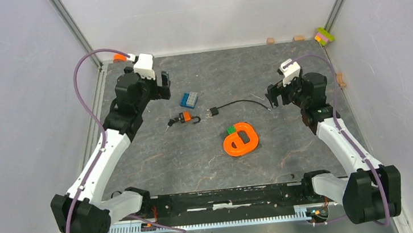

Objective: Unlock with the key

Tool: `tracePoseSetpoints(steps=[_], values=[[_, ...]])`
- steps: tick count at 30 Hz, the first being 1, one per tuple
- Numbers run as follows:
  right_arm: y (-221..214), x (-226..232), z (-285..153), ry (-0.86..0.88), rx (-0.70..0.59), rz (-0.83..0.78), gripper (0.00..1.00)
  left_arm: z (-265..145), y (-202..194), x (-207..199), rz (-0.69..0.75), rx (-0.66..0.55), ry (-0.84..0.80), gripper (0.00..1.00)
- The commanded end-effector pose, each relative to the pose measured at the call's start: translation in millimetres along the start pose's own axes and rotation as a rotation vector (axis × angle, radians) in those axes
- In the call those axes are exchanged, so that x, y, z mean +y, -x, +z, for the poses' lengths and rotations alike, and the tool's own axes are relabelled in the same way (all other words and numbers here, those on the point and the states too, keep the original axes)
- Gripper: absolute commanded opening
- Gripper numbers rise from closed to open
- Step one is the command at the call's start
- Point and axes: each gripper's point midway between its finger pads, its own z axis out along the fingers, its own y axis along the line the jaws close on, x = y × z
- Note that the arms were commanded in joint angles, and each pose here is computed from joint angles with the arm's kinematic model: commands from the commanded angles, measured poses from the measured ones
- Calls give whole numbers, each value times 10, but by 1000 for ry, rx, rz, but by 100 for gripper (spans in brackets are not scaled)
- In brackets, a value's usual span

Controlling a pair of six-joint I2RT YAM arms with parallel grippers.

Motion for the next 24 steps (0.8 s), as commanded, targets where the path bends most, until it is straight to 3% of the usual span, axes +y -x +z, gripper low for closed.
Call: tracePoseSetpoints(steps=[1, 6, 11, 24], values=[[450, -113, -44, -29, -78, 9, 98, -142, -177, -149, -13, 31, -92, 100], [443, -180, -98, -72, -72, 1, 98, -288, -202, -228, -7, -10, -147, 100], [186, -127, -188, -92, -71, -31, 98, -446, -148, -58, 61, -13, -77, 100], [314, -111, -482, -133, -144, -75, 98, -663, -176, 12, 31, 3, -42, 100]])
